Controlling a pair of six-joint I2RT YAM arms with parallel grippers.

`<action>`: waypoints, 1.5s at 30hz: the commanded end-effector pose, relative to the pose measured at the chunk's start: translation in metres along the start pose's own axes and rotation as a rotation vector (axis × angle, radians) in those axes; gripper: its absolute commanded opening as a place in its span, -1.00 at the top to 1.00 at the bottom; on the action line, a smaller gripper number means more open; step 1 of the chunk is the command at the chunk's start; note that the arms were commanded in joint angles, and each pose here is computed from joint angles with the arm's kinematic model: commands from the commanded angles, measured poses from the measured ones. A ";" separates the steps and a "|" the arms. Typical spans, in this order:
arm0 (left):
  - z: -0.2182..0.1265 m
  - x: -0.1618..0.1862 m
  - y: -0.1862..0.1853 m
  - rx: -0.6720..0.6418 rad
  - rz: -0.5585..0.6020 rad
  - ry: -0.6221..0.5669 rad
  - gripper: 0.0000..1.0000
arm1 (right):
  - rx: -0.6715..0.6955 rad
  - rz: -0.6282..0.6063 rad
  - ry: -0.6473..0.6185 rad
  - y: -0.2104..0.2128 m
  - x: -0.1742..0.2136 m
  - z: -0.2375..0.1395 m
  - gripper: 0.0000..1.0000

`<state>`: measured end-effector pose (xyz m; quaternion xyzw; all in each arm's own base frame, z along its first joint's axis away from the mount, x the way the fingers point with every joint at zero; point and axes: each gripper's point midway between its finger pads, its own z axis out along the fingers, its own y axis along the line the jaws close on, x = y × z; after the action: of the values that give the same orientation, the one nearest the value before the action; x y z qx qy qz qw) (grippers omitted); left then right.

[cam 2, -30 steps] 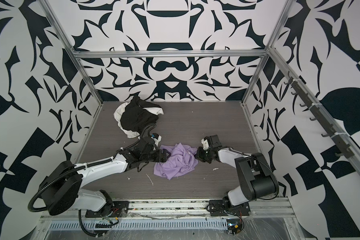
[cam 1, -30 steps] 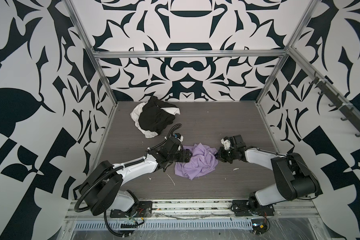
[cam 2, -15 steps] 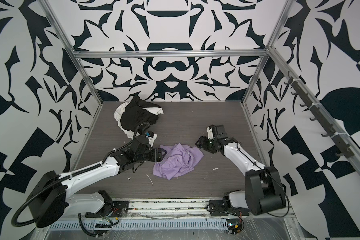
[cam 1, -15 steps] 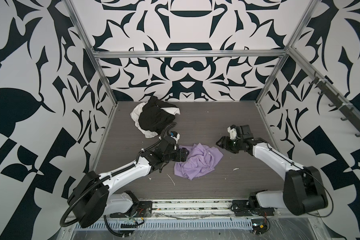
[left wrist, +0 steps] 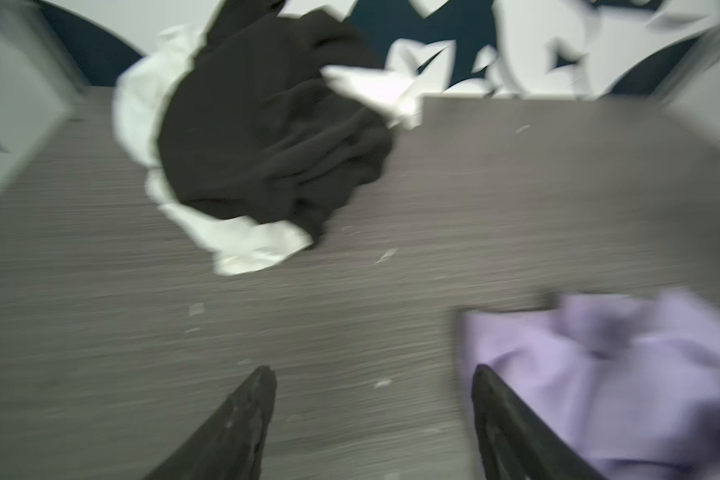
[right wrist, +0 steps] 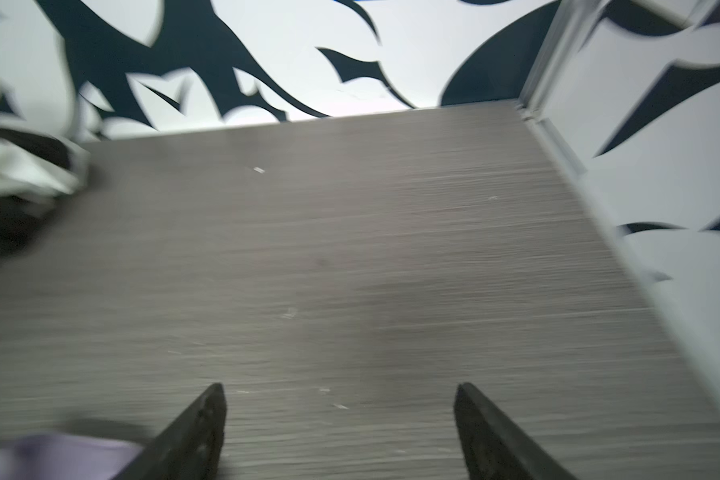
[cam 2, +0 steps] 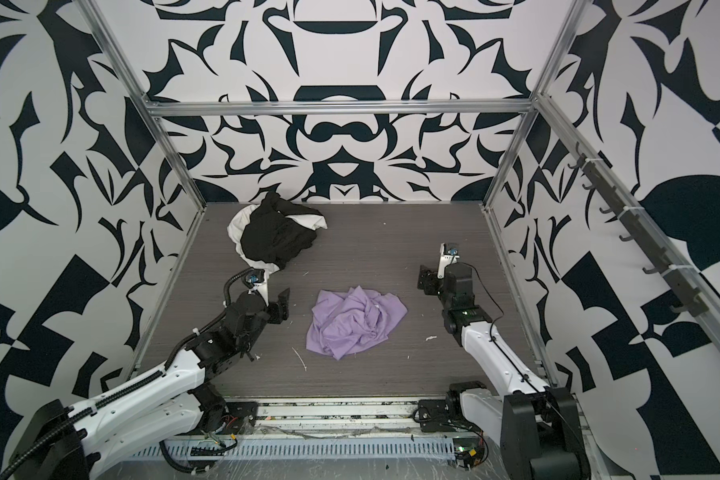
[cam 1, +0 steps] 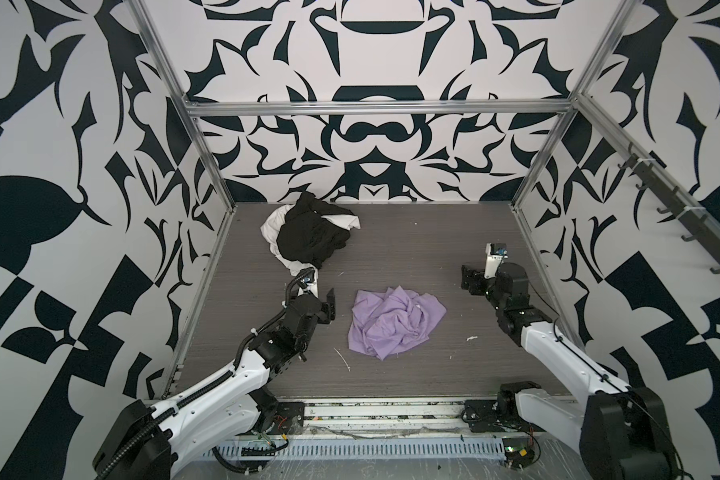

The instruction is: Pick out a specific cloth from the pile

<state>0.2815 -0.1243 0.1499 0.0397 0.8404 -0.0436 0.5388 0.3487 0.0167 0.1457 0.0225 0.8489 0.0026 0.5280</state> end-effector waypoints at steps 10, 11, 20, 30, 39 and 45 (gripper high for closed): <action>0.044 -0.006 0.111 -0.180 -0.066 0.034 -0.42 | 0.156 -0.069 -0.154 -0.024 -0.008 0.025 -0.82; 0.049 0.001 0.119 -0.190 -0.099 0.053 -0.37 | 0.156 -0.059 -0.163 -0.025 -0.006 0.026 -0.82; 0.076 0.007 0.124 -0.080 -0.159 0.005 -0.36 | 0.026 -0.102 -0.159 -0.001 0.001 0.026 -0.69; 0.088 -0.006 0.111 0.005 -0.017 -0.119 -0.50 | 0.126 -0.062 -0.201 -0.019 0.035 0.036 -0.75; 0.111 0.013 0.130 -0.058 -0.072 -0.097 -0.68 | 0.128 -0.077 -0.089 -0.017 0.043 0.062 -0.83; 0.113 0.014 0.131 -0.062 -0.080 -0.089 -0.99 | 0.100 -0.074 -0.078 -0.014 0.042 0.064 -0.99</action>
<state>0.3862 -0.0096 0.0744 -0.0079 0.8322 -0.0439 0.5527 0.3837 0.0018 0.0737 0.0178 0.8286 -0.0663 0.5557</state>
